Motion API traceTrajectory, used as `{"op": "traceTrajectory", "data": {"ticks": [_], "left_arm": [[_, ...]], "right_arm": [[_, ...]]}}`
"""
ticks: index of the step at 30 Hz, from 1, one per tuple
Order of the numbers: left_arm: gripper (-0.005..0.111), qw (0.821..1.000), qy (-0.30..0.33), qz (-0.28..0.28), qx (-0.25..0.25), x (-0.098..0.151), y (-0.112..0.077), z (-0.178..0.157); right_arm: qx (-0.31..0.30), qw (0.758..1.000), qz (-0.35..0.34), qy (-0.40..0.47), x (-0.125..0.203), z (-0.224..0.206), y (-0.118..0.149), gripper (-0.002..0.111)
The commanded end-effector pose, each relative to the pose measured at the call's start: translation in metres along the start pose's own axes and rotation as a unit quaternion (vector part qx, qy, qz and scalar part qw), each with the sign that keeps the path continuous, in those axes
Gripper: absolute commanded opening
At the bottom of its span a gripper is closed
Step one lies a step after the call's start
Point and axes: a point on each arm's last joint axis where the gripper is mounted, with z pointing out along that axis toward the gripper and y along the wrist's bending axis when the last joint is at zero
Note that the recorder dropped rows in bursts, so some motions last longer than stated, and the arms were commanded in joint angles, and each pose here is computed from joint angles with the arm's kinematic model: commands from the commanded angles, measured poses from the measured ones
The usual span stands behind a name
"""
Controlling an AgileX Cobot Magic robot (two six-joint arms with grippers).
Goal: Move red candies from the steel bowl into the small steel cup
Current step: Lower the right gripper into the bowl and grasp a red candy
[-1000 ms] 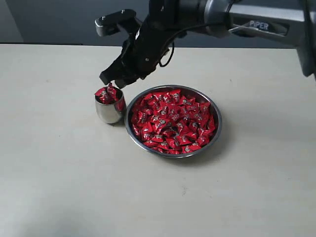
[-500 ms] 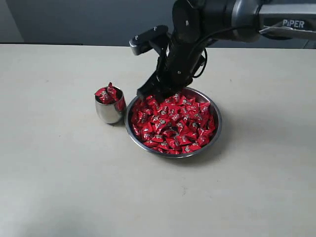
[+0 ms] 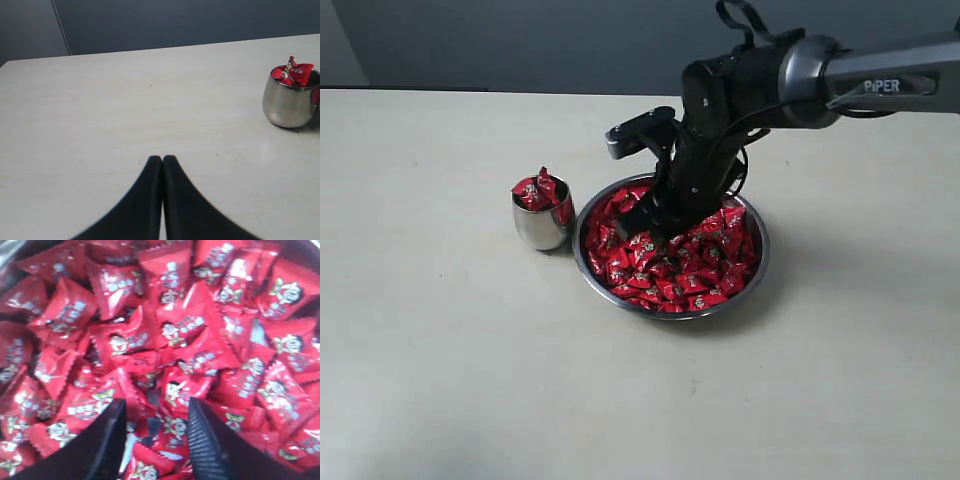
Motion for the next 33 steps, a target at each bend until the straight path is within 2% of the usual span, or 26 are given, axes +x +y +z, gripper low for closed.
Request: {"op": "traceTrajectory", "data": {"ticks": [1,5,14,16,18,19,25,33], "left_arm": [[0.0,1.0,-0.009,0.001,0.002,-0.003,0.0,-0.001],[0.0,1.0,-0.009,0.001,0.002,-0.003,0.0,-0.001],[0.0,1.0,-0.009,0.001,0.002,-0.003,0.0,-0.001],[0.0,1.0,-0.009,0.001,0.002,-0.003,0.0,-0.001],[0.0,1.0,-0.009,0.001,0.002,-0.003,0.0,-0.001],[0.0,1.0,-0.009,0.001,0.002,-0.003,0.0,-0.001],[0.0,1.0,-0.009,0.001,0.002,-0.003,0.0,-0.001],[0.0,1.0,-0.009,0.001,0.002,-0.003,0.0,-0.001]], "right_arm": [[0.006,0.999,0.033,-0.016,0.001,-0.006,-0.022,0.04],[0.012,0.998,0.032,-0.046,-0.005,-0.006,-0.024,0.04],[-0.014,0.999,0.047,-0.02,0.0,0.016,-0.021,0.038],[-0.014,0.999,0.047,-0.018,0.0,0.017,-0.021,0.026],[-0.014,0.999,0.048,-0.018,0.0,0.017,-0.021,0.003],[-0.015,0.998,0.049,-0.019,0.0,0.017,-0.021,0.0],[-0.013,0.999,0.044,-0.027,-0.002,-0.004,-0.02,-0.001],[-0.017,0.996,0.041,-0.078,-0.008,-0.055,-0.012,-0.001]]}}
